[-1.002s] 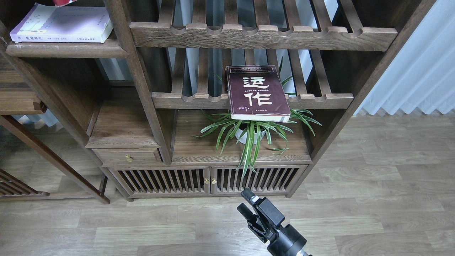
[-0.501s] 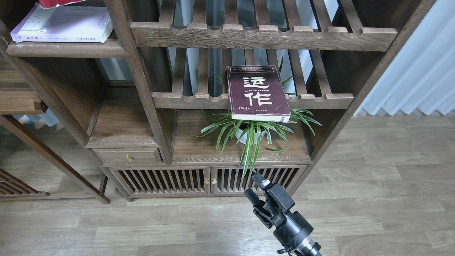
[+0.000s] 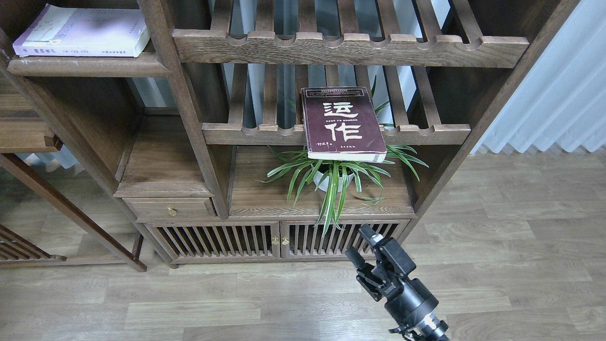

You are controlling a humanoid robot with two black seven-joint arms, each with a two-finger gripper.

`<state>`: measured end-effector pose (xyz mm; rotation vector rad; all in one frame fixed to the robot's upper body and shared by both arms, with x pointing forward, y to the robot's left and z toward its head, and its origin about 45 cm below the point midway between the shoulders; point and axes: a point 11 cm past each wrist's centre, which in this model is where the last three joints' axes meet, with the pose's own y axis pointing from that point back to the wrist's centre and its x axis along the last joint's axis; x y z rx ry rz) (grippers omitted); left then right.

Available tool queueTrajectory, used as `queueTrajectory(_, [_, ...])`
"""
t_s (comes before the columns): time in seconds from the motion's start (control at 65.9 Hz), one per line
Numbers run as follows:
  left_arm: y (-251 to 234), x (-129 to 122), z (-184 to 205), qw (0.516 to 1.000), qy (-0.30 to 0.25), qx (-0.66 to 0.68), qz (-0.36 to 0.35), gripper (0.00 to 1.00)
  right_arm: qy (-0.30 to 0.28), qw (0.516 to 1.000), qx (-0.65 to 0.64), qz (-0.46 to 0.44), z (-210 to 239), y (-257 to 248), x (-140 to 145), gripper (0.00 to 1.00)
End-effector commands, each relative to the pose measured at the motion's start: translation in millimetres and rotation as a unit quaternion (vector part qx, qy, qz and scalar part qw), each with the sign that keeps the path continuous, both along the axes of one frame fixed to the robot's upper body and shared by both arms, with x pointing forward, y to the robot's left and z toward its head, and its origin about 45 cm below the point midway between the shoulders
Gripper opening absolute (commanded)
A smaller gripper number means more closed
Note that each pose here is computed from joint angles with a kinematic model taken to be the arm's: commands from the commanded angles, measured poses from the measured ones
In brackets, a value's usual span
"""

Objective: Organize books on shelf

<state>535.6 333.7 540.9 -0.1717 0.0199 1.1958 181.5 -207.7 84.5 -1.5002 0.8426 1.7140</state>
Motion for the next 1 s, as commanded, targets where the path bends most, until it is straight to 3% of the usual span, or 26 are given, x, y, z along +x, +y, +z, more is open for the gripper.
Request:
queueTrajectory(0.0, [13.0, 1.9, -15.8, 0.999, -0.005, -0.047, 0.017, 0.04, 0.000, 1.000, 0.005, -0.004, 1.7, -1.8, 1.1, 0.99])
queueTrajectory(0.334, [14.6, 13.2, -59.8, 0.993, 0.031, -0.094, 0.060, 0.04, 0.003, 1.000, 0.013, -0.009, 2.9, -3.3, 0.0, 0.99])
queueTrajectory(0.987, [-17.1, 17.0, -90.3, 0.997, 0.065, -0.026, 0.025, 0.08, 0.015, 0.999, 0.026, -0.032, 2.9, -19.7, 0.8, 0.99])
